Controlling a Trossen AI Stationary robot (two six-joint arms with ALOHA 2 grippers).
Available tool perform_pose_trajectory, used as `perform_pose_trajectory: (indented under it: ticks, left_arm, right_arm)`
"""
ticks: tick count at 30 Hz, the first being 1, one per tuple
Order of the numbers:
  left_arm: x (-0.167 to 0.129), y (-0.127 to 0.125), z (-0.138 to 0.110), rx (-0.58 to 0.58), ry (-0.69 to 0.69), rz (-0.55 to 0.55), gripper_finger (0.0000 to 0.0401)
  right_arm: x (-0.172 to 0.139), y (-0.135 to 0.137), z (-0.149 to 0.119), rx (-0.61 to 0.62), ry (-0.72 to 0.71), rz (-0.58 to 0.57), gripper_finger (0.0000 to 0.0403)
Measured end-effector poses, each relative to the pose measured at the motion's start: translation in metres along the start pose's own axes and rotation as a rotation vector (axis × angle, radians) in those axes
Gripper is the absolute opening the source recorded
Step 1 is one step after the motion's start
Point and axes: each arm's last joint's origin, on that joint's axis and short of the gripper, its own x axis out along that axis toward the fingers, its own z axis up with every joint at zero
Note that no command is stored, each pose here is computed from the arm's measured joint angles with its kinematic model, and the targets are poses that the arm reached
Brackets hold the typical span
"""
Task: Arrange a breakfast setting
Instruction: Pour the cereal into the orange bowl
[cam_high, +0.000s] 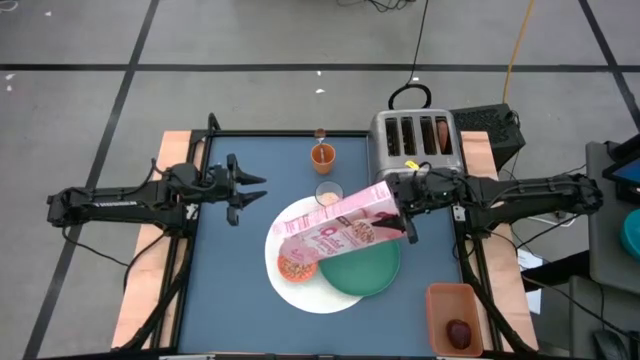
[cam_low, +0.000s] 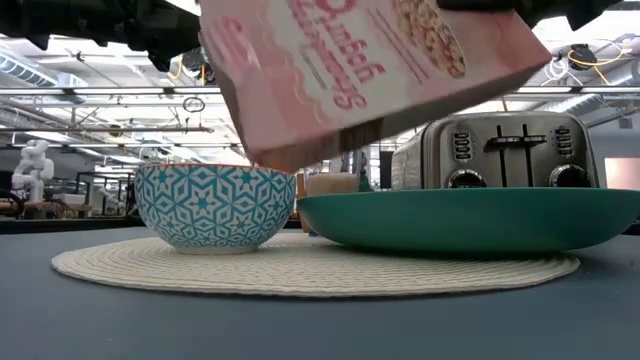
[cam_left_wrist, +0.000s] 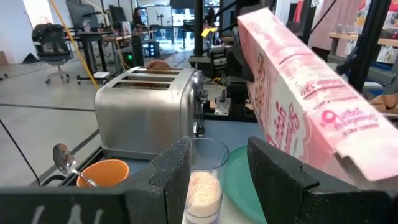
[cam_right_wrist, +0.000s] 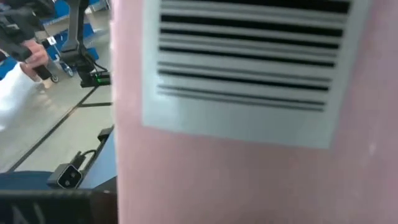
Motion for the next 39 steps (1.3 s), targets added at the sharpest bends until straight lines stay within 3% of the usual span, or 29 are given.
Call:
perform_pose_trajectory:
  ticks: [39]
  left_arm:
    - [0.0,-0.0001,-0.0008,-0.014,0.009,-0.001,0.0163]
  right_arm:
    - [0.0006,0.0001,0.002,-0.019,-0.019,0.002,0.0219]
